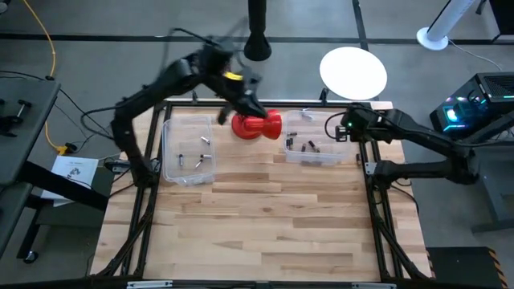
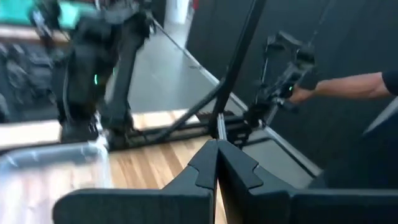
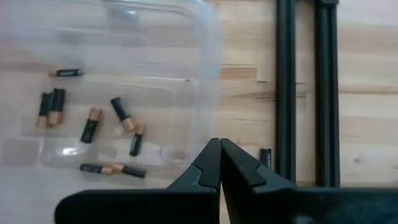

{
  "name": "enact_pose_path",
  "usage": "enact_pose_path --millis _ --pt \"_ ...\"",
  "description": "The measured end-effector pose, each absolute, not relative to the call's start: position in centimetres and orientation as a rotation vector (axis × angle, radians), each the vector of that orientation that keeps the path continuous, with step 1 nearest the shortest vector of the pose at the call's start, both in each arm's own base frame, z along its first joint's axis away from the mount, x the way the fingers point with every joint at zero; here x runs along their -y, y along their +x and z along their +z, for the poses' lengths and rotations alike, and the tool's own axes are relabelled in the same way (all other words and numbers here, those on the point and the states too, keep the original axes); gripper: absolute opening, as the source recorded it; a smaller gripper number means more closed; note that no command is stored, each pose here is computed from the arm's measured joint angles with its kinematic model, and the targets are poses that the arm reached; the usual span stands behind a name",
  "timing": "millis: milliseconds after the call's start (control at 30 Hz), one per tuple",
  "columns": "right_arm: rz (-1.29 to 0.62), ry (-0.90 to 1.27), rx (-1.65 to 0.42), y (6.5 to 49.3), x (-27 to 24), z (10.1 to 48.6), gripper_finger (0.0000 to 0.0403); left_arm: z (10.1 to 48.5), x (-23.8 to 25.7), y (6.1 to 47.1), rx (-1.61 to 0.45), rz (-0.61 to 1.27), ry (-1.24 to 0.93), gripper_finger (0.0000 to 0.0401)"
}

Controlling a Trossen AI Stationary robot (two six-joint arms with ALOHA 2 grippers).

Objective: Sort batteries
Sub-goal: Put the black battery into the right transparent bin

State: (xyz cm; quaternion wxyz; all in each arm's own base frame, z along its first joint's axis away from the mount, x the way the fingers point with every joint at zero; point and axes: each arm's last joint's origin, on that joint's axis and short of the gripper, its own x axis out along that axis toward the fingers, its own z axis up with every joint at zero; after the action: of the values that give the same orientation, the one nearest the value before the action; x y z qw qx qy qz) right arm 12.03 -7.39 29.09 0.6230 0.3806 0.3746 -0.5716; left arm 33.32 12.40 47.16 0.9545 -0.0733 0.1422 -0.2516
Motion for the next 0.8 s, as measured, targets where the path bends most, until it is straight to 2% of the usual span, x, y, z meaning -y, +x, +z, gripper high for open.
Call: enact_pose_path --millis 133,233,367,567,700,800 --pt "-1.384 0.894 -0.825 10.8 7.5 28.3 0.0000 50.4 -10.5 29.8 -0.221 -0.435 -0.072 0.0000" --pt "-1.422 0.933 -0.807 9.9 7.4 27.6 0.0000 50.7 -9.1 27.6 -0.202 -0.347 -0.065 0.0000" --pt "-1.442 1.010 -0.878 9.1 7.6 25.6 0.0000 48.3 -8.0 25.7 -0.143 -0.226 -0.130 0.0000" --pt "-1.441 1.089 -1.001 8.5 7.5 21.8 0.0000 42.9 -6.7 23.2 0.122 -0.178 -0.360 0.0000" --pt "-1.481 1.095 -0.976 8.4 7.6 20.3 0.0000 40.9 -6.1 21.5 0.268 -0.172 -0.454 0.0000" --pt "-1.549 1.070 -0.965 8.3 7.8 19.9 0.0000 40.2 -6.0 20.6 0.297 -0.130 -0.489 0.0000"
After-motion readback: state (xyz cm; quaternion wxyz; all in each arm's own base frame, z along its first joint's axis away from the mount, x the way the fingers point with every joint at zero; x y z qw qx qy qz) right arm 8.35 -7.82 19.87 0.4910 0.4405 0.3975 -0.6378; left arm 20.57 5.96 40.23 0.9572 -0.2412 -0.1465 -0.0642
